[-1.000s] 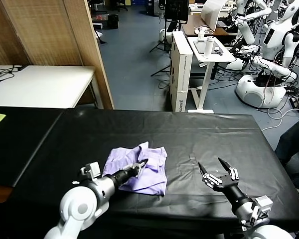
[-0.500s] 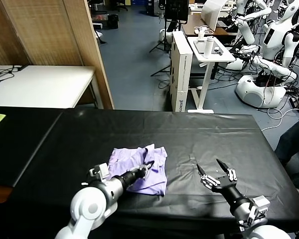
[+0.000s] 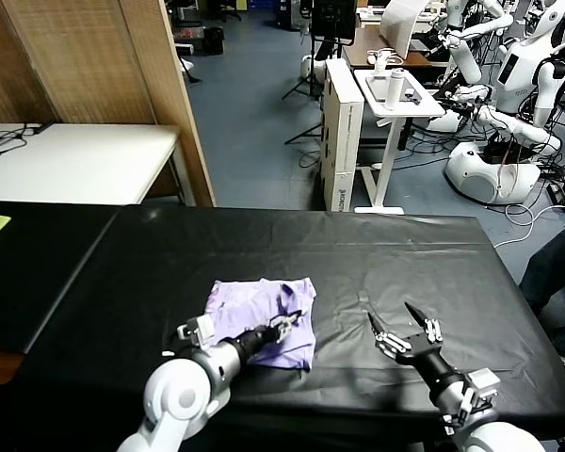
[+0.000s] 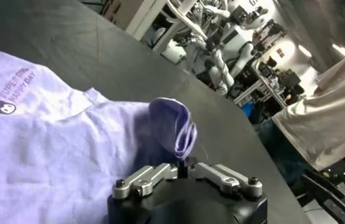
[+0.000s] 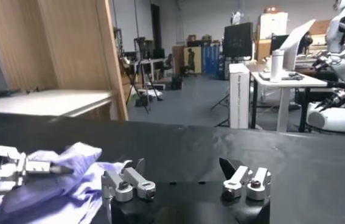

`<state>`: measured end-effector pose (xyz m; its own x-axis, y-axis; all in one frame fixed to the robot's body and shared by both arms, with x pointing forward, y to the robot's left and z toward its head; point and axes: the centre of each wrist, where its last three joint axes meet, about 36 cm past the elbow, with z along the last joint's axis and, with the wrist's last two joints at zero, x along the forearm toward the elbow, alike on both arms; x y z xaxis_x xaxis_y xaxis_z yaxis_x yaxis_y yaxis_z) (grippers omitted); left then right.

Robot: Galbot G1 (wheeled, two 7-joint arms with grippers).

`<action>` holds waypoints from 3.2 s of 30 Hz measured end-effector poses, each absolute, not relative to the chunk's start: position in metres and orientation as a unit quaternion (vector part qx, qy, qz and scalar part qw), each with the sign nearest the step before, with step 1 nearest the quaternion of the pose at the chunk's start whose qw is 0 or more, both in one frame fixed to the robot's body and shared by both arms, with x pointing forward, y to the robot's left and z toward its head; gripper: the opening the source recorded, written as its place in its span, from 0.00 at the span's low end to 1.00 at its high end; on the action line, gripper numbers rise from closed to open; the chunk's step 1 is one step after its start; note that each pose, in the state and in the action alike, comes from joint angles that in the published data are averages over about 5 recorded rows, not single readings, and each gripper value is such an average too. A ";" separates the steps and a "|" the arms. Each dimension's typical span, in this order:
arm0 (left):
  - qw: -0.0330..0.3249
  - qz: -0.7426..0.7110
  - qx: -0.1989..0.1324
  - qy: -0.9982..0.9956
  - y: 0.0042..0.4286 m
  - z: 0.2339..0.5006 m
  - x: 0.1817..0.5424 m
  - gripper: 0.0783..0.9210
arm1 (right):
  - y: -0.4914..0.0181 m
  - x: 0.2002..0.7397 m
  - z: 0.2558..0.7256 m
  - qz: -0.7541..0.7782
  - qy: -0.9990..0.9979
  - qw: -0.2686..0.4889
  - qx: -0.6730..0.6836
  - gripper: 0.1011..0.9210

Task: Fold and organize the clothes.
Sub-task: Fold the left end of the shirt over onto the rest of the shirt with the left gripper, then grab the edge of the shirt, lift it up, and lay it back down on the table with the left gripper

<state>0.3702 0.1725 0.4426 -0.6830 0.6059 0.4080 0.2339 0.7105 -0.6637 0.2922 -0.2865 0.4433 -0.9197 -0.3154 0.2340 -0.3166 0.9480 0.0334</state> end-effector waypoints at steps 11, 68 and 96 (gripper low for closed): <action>0.266 0.279 -0.225 -0.895 0.200 0.479 0.361 0.98 | -0.263 0.329 0.439 0.004 -0.968 0.142 0.208 0.98; 0.167 0.263 -0.109 -0.944 0.276 0.391 0.354 0.98 | -0.237 0.364 0.448 -0.110 -0.958 0.123 0.233 0.98; 0.191 0.358 -0.096 -0.909 0.268 0.359 0.359 0.81 | -0.245 0.360 0.458 -0.096 -0.960 0.118 0.234 0.98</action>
<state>0.3589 0.2680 0.3592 -0.9086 0.3112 0.2785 0.0375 0.7251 -0.6876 0.3602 -0.2448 0.4578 -0.8628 -0.4721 0.1808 -0.4268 0.8719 0.2402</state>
